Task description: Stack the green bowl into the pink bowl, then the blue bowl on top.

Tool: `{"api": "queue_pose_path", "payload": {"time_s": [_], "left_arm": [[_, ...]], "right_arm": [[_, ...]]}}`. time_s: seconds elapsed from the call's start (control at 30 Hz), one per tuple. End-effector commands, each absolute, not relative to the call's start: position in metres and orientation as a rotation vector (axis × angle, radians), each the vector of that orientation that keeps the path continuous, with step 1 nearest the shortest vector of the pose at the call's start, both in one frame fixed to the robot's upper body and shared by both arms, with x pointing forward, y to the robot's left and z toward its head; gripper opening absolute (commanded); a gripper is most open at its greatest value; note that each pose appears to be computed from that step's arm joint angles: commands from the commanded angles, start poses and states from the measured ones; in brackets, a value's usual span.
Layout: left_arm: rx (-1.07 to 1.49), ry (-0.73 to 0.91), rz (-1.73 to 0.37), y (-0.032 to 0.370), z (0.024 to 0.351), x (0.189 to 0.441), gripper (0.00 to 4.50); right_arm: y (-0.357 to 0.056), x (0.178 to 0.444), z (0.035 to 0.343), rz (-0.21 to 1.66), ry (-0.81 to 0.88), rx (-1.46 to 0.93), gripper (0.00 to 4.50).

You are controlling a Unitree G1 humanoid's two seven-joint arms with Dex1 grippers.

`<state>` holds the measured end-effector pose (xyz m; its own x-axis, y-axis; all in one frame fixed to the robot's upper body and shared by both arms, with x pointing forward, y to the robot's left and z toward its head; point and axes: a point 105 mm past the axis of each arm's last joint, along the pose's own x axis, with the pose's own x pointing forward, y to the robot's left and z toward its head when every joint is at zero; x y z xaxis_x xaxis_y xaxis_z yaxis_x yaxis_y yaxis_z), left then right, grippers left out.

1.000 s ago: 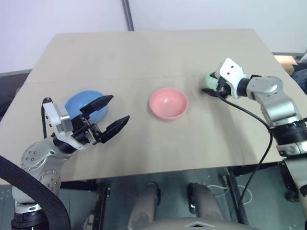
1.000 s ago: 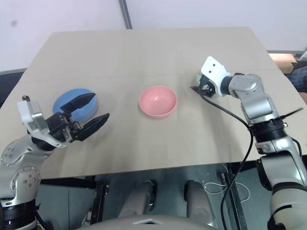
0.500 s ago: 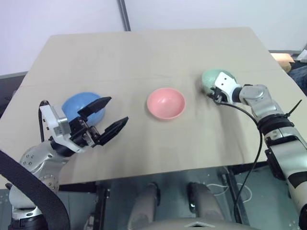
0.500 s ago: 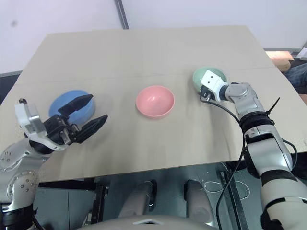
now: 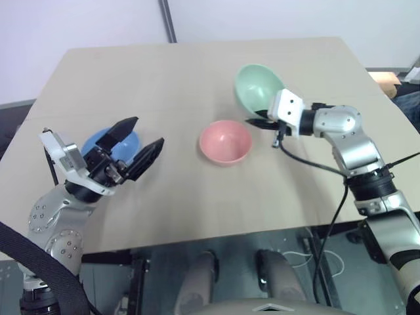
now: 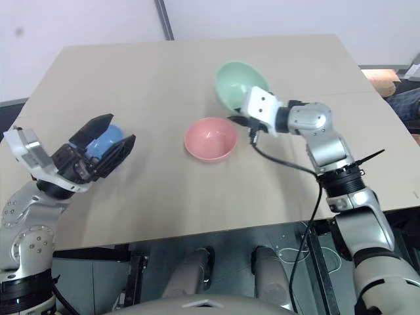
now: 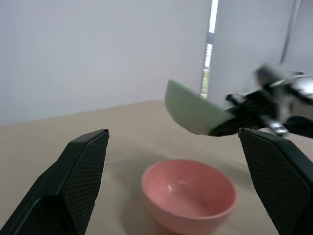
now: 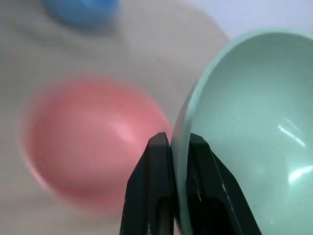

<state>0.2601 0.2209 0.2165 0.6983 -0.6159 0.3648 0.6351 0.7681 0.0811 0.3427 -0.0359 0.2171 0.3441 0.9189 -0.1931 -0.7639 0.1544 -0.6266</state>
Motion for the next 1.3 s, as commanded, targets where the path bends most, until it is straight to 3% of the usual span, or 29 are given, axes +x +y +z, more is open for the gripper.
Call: {"api": "queue_pose_path", "payload": {"time_s": [0.03,0.07,0.1,0.33,0.53,0.67,0.93,1.2,1.3], "left_arm": [[-0.048,-0.428,-0.653,0.23,0.228,0.261,4.5],[-0.047,-0.429,-0.651,0.231,0.229,0.261,4.5],[-0.046,-0.429,-0.649,0.232,0.229,0.261,4.5],[-0.038,-0.381,-0.67,0.232,0.229,0.245,4.5],[0.128,-0.231,-0.399,0.255,0.216,0.249,4.5],[0.412,-0.004,-0.099,0.28,0.191,0.258,4.5],[0.877,0.255,-0.138,0.272,0.178,0.295,4.5],[1.08,0.422,-0.169,0.277,0.15,0.313,4.5],[1.089,0.472,-0.186,0.278,0.142,0.316,3.54]], "right_arm": [[-0.013,0.325,0.208,1.306,-0.24,-0.706,0.07],[-0.007,0.326,0.202,1.31,-0.223,-0.702,0.07],[-0.002,0.327,0.199,1.308,-0.212,-0.696,0.91],[-0.009,0.349,0.202,1.186,-0.242,-0.759,4.08],[-0.023,0.318,0.24,1.244,-0.312,-0.461,4.08],[-0.035,0.286,0.24,1.353,-0.282,-0.337,4.08],[-0.039,0.274,0.233,1.351,-0.292,-0.236,4.08],[-0.034,0.275,0.234,1.321,-0.317,-0.212,4.08],[-0.033,0.277,0.234,1.306,-0.318,-0.216,4.17]]}}
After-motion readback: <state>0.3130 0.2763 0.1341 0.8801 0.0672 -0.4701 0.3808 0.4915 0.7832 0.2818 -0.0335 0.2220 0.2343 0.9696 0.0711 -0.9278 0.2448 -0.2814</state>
